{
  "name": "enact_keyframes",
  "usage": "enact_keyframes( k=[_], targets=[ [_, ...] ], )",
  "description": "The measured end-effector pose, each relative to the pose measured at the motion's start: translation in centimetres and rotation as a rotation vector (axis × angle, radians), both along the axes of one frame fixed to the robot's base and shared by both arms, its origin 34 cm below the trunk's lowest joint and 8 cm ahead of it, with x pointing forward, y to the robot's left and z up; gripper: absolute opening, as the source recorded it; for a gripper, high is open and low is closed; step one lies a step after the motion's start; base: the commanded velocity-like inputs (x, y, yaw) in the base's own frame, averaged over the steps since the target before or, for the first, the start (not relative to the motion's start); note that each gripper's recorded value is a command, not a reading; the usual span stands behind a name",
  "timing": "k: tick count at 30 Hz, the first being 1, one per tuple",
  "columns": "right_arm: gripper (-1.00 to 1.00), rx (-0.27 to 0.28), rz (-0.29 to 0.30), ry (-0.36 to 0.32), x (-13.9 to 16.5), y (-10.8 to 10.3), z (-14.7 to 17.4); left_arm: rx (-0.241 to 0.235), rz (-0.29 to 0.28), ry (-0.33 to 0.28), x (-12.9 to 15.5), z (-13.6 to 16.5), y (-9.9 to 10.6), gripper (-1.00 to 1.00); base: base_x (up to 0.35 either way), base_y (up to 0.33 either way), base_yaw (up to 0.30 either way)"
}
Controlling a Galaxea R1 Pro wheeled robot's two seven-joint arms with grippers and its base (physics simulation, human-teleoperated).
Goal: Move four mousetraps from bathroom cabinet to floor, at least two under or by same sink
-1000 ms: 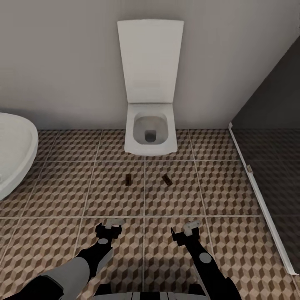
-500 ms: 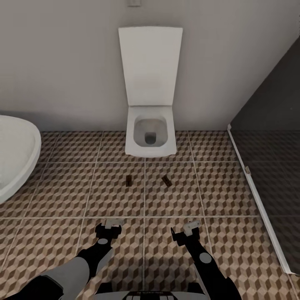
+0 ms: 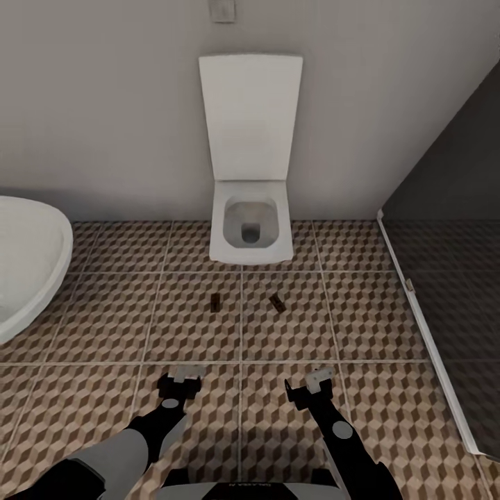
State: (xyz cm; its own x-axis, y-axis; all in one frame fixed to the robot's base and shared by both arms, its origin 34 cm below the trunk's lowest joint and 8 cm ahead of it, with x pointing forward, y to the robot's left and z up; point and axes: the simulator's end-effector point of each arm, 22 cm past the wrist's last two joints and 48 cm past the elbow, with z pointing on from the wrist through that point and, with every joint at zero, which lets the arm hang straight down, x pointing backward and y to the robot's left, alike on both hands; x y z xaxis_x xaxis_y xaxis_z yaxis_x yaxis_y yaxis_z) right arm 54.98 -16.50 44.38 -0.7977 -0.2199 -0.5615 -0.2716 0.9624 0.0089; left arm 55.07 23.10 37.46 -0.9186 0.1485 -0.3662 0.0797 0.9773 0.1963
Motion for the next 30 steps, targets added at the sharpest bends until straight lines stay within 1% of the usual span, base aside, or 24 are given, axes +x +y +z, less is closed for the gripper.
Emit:
enact_keyframes(
  k=[8,30],
  targets=[
    [1.0,0.0,0.001,0.0,0.0,0.0,1.3,0.01,-0.001,0.021,-0.9,1.1,0.4,1.0,0.0,0.0,0.0],
    [1.0,0.0,0.0,-0.005,0.2,0.0,4.9,0.011,-0.001,0.025,-1.1,4.5,0.5,1.0,0.0,0.0,0.0]
  ],
)
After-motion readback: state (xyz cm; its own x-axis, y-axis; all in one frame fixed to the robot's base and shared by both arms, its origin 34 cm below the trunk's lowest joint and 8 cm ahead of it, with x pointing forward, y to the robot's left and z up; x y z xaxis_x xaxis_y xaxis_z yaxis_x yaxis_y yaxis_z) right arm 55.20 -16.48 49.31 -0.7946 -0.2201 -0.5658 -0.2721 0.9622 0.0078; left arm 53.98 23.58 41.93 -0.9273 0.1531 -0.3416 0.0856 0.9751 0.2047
